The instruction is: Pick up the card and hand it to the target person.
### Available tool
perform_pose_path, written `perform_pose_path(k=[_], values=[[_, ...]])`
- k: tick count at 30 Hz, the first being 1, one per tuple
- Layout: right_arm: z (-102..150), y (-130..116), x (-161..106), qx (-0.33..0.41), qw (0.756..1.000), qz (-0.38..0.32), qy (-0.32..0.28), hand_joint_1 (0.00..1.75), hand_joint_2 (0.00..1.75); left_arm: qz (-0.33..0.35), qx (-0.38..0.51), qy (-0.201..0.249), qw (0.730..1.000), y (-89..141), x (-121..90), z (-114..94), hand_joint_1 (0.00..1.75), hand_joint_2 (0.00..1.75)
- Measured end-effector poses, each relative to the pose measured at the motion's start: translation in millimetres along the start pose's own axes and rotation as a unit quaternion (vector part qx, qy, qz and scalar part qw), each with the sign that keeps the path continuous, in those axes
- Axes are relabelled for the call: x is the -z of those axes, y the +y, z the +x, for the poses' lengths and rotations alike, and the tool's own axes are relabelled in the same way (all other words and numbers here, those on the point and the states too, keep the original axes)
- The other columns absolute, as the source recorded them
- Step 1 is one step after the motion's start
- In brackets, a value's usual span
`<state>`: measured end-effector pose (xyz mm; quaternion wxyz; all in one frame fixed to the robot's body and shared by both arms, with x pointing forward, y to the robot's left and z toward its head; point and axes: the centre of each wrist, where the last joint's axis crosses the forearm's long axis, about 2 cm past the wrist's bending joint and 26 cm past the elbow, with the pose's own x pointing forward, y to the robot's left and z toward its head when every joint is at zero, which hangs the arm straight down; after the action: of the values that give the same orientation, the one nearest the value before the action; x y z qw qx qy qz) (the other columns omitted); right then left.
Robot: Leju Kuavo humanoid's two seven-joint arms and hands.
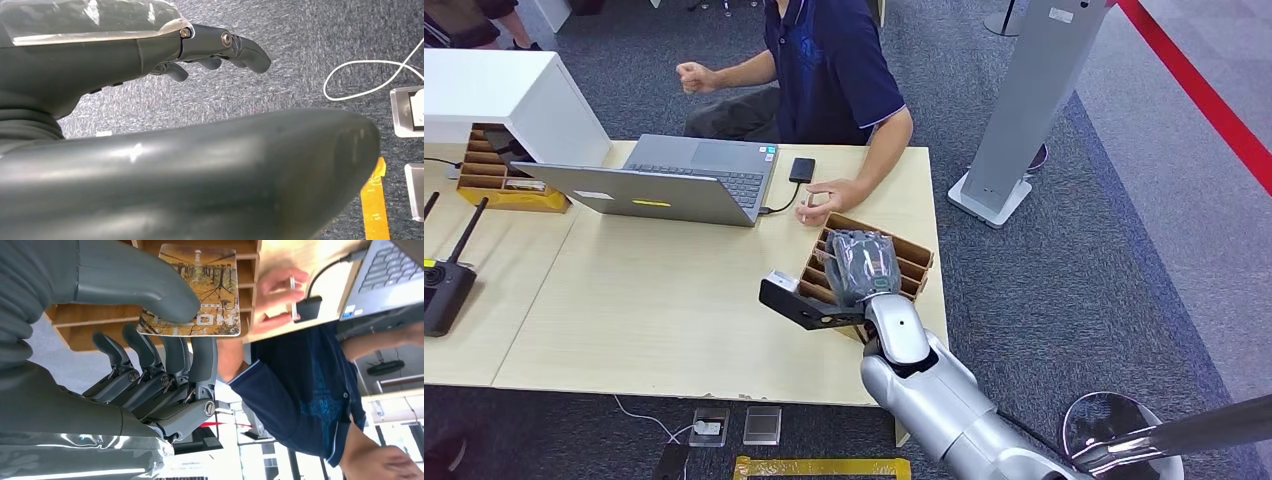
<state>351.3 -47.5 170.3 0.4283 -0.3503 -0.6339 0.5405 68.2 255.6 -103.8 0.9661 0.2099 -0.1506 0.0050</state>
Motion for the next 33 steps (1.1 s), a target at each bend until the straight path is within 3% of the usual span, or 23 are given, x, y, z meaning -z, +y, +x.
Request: perform_pose_path(k=[14, 25, 29, 33], values=[[-25.0, -40.8, 6.1, 0.003, 0.998, -0.061, 0.035, 1.55, 1.75, -0.006, -0.002, -0.002, 1.0, -0.9, -0.6, -1.6, 0.0, 0.0], [-56.8, -98.8, 26.3, -0.031, 0.984, -0.167, 0.048, 1.47, 1.75, -0.02, 0.001, -0.016, 1.0, -1.5, -0.6, -1.5, 0.0, 0.0], [-63.5, -121.5, 36.0, -0.041, 0.977, -0.207, 0.041, 1.36, 1.75, -0.023, 0.004, -0.018, 1.0, -1.6, -0.6, -1.3, 0.0, 0.0], [-69.0, -138.4, 44.2, -0.053, 0.965, -0.255, 0.018, 1.34, 1.75, -0.027, 0.007, -0.025, 0.999, -1.8, -0.6, -0.9, 0.0, 0.0]])
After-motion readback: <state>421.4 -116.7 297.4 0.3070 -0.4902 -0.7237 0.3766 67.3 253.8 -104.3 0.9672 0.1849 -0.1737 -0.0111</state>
